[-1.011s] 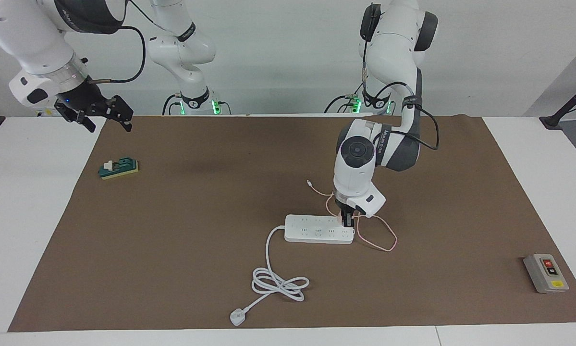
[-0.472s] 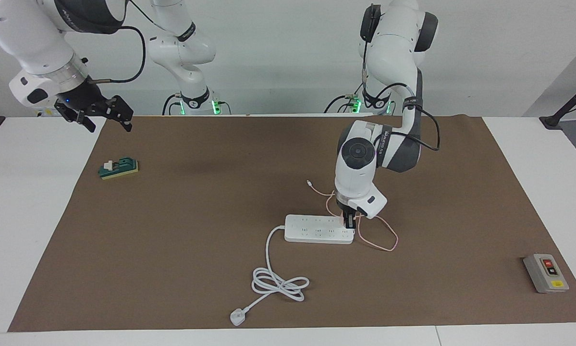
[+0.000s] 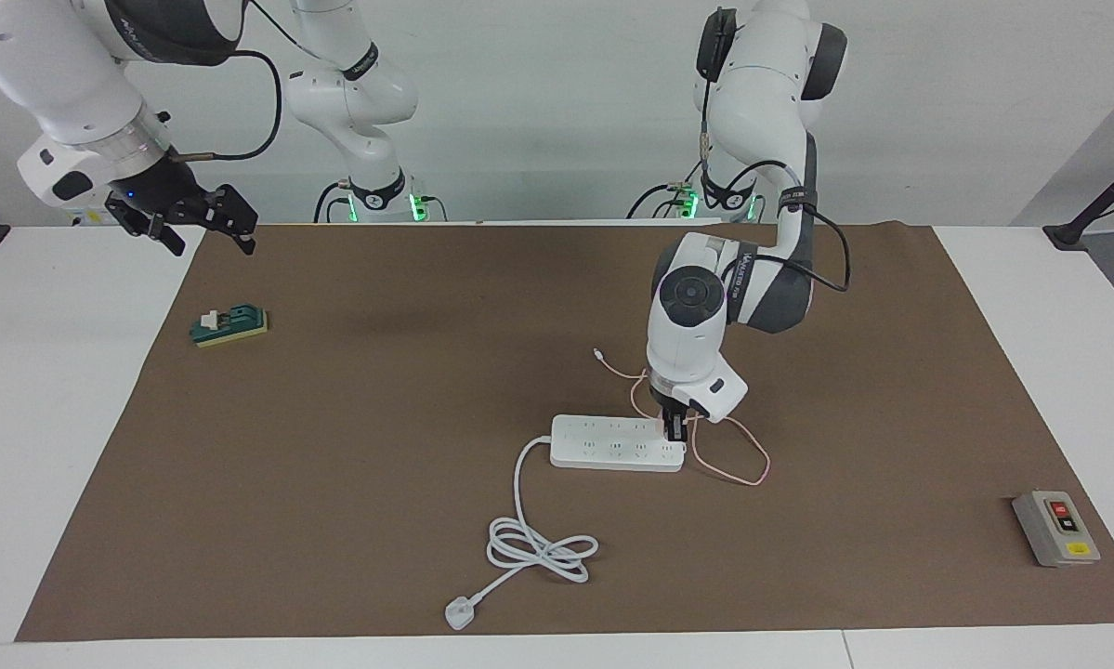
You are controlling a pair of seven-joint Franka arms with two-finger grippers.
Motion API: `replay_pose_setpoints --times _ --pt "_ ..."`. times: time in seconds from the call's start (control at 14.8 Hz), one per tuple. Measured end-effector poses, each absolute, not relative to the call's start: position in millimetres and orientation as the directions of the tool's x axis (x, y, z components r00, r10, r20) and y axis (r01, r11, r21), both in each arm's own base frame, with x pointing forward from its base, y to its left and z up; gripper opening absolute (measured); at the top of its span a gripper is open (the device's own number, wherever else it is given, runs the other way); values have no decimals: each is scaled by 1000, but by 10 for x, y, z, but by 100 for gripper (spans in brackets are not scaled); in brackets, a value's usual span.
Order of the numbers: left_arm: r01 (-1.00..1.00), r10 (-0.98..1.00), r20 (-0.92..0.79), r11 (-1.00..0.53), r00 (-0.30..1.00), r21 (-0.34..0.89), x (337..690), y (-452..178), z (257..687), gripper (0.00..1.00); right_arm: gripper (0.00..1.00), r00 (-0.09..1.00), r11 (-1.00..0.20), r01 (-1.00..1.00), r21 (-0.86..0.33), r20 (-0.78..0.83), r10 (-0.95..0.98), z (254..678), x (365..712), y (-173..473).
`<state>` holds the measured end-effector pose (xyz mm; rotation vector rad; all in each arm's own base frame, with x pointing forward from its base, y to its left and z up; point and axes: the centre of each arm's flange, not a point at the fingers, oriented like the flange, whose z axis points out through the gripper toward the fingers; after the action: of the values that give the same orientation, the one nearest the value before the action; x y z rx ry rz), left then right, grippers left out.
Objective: Plug charger into power strip
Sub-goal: 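Push the charger plug into the socket with the left gripper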
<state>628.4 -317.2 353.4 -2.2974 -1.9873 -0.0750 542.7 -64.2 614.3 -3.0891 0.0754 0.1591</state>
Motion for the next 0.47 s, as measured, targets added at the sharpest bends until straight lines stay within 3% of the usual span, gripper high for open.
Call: replay_pose_setpoints --times 0.47 --pt "989 983 107 -143 148 -47 6272 -3170 3531 31 100 994 -998 -51 -45 -104 -46 6143 5427 -642"
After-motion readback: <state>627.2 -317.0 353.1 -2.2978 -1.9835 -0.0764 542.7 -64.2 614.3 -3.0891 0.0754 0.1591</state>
